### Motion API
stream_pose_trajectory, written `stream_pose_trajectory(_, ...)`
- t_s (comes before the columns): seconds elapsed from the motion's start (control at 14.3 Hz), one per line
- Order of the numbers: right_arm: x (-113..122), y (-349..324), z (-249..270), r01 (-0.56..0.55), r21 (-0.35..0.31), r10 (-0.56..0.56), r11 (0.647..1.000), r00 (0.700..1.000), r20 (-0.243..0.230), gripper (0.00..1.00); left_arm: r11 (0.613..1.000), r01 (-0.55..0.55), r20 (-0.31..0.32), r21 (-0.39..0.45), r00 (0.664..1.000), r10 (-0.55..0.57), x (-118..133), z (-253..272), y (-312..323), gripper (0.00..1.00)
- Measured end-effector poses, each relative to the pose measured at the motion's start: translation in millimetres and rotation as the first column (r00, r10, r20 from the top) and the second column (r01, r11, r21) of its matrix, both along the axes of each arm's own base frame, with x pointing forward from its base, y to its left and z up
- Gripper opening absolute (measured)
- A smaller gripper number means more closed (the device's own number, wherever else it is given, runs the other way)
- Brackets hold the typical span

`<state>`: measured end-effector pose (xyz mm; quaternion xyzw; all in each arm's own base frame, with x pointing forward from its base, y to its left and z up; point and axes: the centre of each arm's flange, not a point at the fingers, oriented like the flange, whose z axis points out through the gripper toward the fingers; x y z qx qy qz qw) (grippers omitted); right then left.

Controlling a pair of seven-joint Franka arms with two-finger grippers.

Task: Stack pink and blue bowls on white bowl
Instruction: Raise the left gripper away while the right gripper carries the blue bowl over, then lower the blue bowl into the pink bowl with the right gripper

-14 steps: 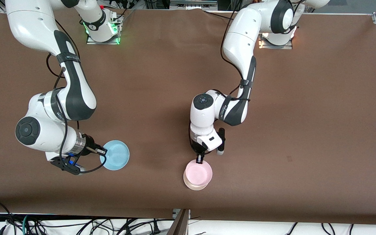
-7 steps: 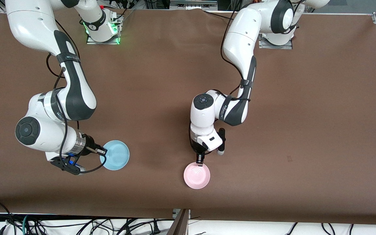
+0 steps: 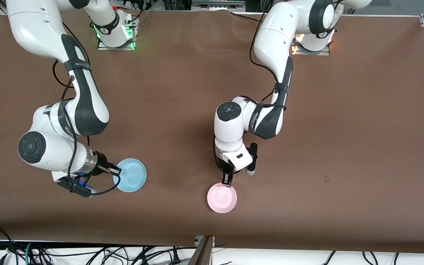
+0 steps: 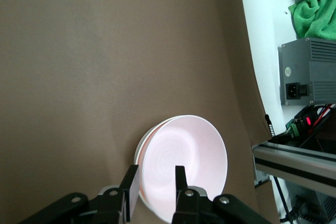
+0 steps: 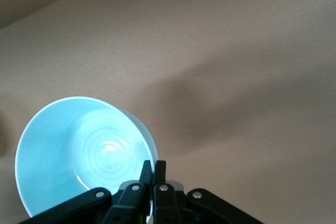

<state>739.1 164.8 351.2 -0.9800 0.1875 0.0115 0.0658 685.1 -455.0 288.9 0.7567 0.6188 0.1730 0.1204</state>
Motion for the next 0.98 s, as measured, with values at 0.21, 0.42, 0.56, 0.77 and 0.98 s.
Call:
stream_pose_trajectory(0.21,0,32,-16,0.063,0.013,-0.064,0.998,0.998,0.029,0.03,0.990,0.129,-0.100,0.049,0.987,-0.123,-7,83,16,0.36)
stream_pose_trajectory(0.42,-2,86,-45,0.156,0.053,-0.160,0.986,0.983,0.087,0.03,0.959,0.271,-0.208,0.082,0.946,-0.250,-2,145,67,0.45)
stream_pose_trajectory(0.56,-8,130,-62,0.209,0.099,-0.220,0.973,0.967,0.125,0.03,0.923,0.374,-0.254,0.092,0.905,-0.341,10,179,120,0.63)
stream_pose_trajectory(0.77,-27,211,-87,0.262,0.200,-0.298,0.944,0.937,0.183,0.03,0.831,0.549,-0.319,0.087,0.806,-0.499,24,224,213,0.78)
stream_pose_trajectory(0.98,-45,265,-102,0.270,0.289,-0.339,0.918,0.913,0.225,0.03,0.745,0.664,-0.355,0.061,0.712,-0.606,29,247,296,0.82)
